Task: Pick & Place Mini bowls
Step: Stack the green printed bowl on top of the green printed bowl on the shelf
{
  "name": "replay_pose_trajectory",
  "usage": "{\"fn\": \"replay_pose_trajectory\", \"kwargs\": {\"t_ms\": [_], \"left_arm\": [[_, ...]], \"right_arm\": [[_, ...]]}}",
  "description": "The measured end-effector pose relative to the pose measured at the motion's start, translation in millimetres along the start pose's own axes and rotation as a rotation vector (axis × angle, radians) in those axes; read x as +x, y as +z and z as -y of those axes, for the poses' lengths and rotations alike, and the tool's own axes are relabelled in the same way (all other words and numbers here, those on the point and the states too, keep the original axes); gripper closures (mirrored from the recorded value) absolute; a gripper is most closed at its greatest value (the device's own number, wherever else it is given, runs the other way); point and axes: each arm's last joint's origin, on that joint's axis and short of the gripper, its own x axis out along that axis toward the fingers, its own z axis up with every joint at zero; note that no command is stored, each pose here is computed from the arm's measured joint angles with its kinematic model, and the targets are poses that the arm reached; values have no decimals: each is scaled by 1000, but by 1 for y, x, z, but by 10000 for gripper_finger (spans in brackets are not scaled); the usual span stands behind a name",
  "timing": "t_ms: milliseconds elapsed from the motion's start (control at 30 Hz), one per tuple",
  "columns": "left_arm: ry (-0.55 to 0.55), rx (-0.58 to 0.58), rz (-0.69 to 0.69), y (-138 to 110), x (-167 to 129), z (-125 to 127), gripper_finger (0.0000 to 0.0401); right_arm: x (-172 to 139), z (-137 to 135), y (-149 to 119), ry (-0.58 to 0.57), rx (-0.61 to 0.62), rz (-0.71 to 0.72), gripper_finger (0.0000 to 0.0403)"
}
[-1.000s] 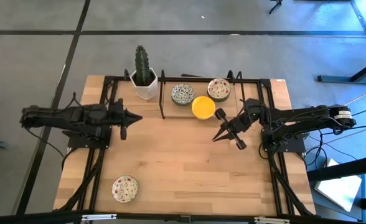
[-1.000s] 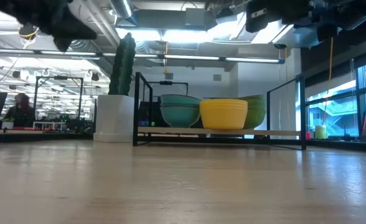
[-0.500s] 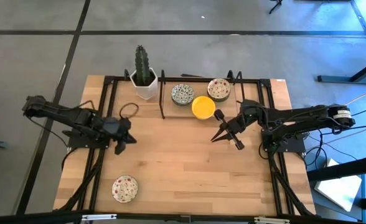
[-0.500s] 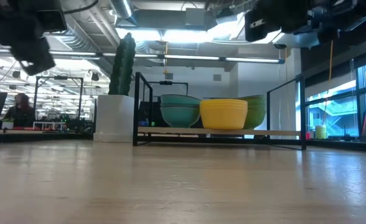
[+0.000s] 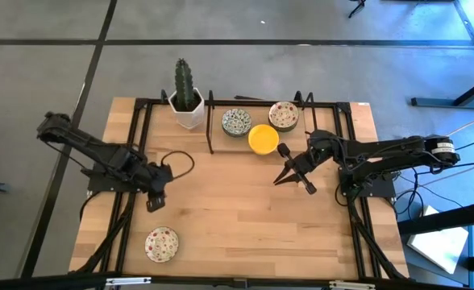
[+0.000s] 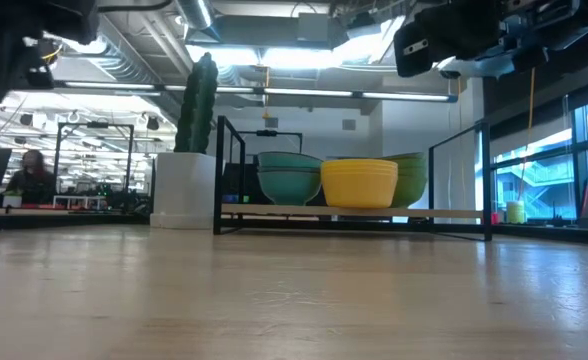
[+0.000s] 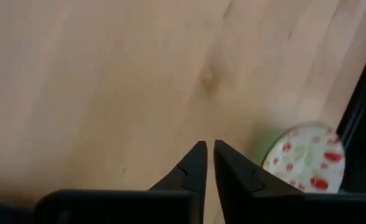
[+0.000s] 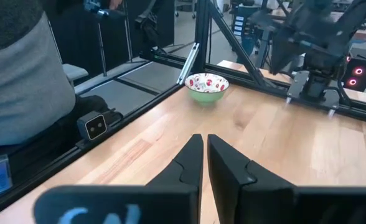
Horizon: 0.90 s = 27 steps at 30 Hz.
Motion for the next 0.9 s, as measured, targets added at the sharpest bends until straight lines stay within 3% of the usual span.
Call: {"fn": "replay_pose_trajectory", "kwargs": {"t_ms": [133, 367, 533, 667, 900], "left_arm": [[9, 28, -91, -4, 10, 7, 346], [-7, -29, -270, -15, 29, 25, 270], [-102, 66, -274, -24, 45, 53, 219], [-40, 93, -223, -34, 59, 64, 195], [56, 46, -342, -43, 85, 66, 180]], "right_arm": [[0, 0, 1, -1, -4, 6, 377], [0, 0, 1, -3, -8, 12, 377], [0, 0, 1, -1, -6, 6, 377], [0, 0, 1, -1, -5, 6, 377], [0, 0, 1, -1, -5, 6, 377]]}}
